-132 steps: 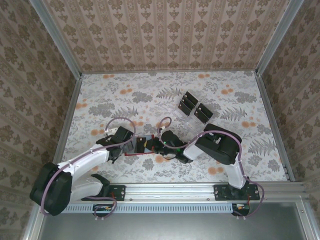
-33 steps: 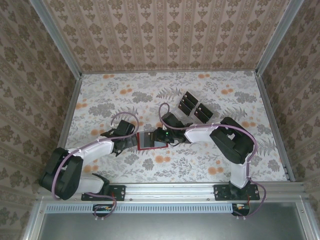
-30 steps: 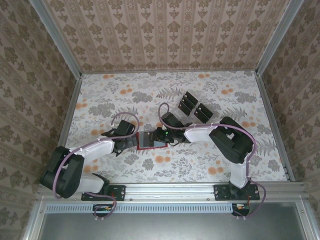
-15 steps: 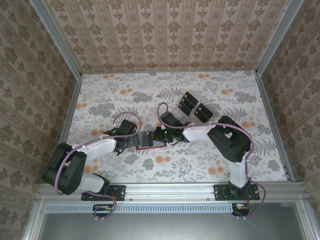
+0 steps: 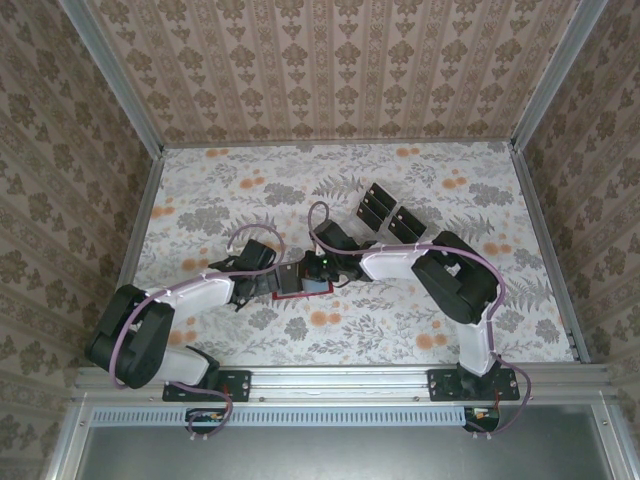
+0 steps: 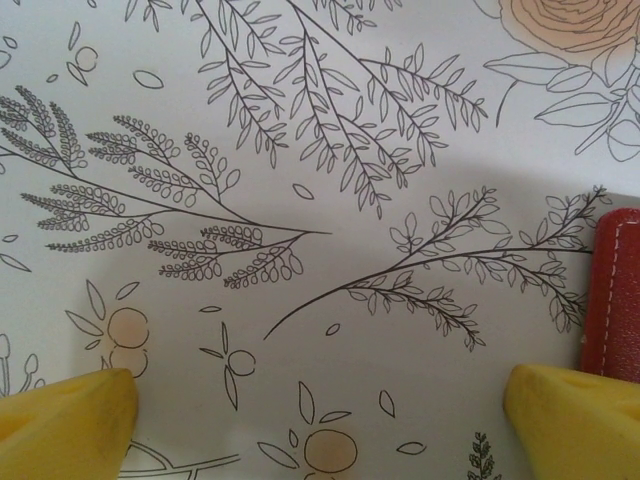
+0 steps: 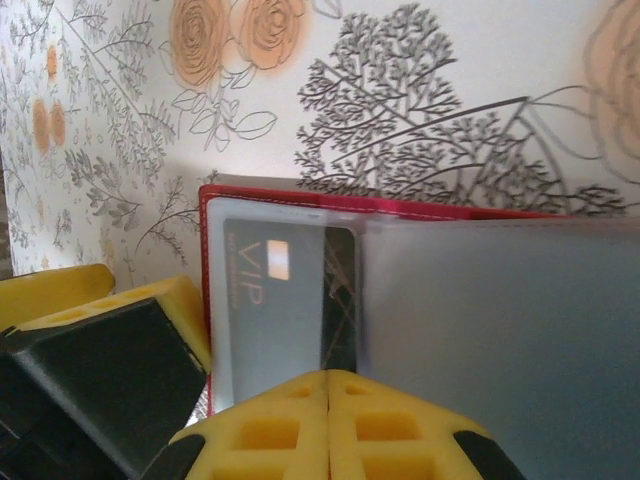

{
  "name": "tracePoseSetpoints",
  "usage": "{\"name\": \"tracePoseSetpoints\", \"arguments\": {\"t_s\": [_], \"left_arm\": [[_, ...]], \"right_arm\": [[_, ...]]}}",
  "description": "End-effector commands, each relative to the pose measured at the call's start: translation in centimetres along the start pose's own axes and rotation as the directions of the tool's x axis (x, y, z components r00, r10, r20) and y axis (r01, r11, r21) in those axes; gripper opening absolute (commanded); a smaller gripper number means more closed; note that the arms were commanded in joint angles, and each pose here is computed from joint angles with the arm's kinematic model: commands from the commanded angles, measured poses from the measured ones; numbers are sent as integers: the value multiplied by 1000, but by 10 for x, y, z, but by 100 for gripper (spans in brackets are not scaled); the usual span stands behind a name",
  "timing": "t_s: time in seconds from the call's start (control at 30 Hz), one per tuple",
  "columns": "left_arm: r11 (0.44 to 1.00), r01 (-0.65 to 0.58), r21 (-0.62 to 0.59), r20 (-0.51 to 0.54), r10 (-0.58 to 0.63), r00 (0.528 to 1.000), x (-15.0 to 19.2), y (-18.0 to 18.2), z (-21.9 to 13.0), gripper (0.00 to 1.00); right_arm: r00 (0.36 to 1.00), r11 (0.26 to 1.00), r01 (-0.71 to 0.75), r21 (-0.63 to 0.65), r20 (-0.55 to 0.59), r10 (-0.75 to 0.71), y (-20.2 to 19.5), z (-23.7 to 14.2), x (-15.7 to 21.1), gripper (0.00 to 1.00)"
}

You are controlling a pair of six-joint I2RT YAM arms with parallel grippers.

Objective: Put the credit cards into the card holder
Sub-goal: Insert the credit card into the card slot.

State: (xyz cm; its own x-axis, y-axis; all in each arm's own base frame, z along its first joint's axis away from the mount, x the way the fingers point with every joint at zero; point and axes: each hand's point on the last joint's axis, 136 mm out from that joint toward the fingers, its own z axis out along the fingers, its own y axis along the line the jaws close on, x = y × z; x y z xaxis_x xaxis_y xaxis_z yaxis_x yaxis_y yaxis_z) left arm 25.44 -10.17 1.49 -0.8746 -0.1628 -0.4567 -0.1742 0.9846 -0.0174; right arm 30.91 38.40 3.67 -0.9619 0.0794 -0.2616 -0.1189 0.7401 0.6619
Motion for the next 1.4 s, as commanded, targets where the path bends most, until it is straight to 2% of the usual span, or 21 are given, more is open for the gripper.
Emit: {"name": "tracePoseSetpoints", "arguments": {"t_s": [0.0,0.3,0.5,0.93,1.17,1.37], "left_arm": [[998,-21,52,-28,23,999,6,-14,4,100],[998,-22,58,-13,23,1000,4,-13,-2,100],[998,-24,65,22,23,999,-4,-10,-16,100],[1000,-23,19,7,23,1000,6,3,-11,100],[1000,-26,16,-12,26,1000,13,4,-5,100],[1000,-23,15,-25,24,999,18,4,1,100]], "right_arm": [[999,1000,16,7,-47,-16,3,9,10,7],[999,999,34,3,-27,-34,8,-1,7,8],[998,998,59,34,0,-59,6,-14,2,24],[999,993,54,105,-3,-54,-15,-15,6,28],[998,994,56,98,-23,-54,-15,-9,8,28],[997,994,66,88,-38,-63,-10,-6,10,22]]}}
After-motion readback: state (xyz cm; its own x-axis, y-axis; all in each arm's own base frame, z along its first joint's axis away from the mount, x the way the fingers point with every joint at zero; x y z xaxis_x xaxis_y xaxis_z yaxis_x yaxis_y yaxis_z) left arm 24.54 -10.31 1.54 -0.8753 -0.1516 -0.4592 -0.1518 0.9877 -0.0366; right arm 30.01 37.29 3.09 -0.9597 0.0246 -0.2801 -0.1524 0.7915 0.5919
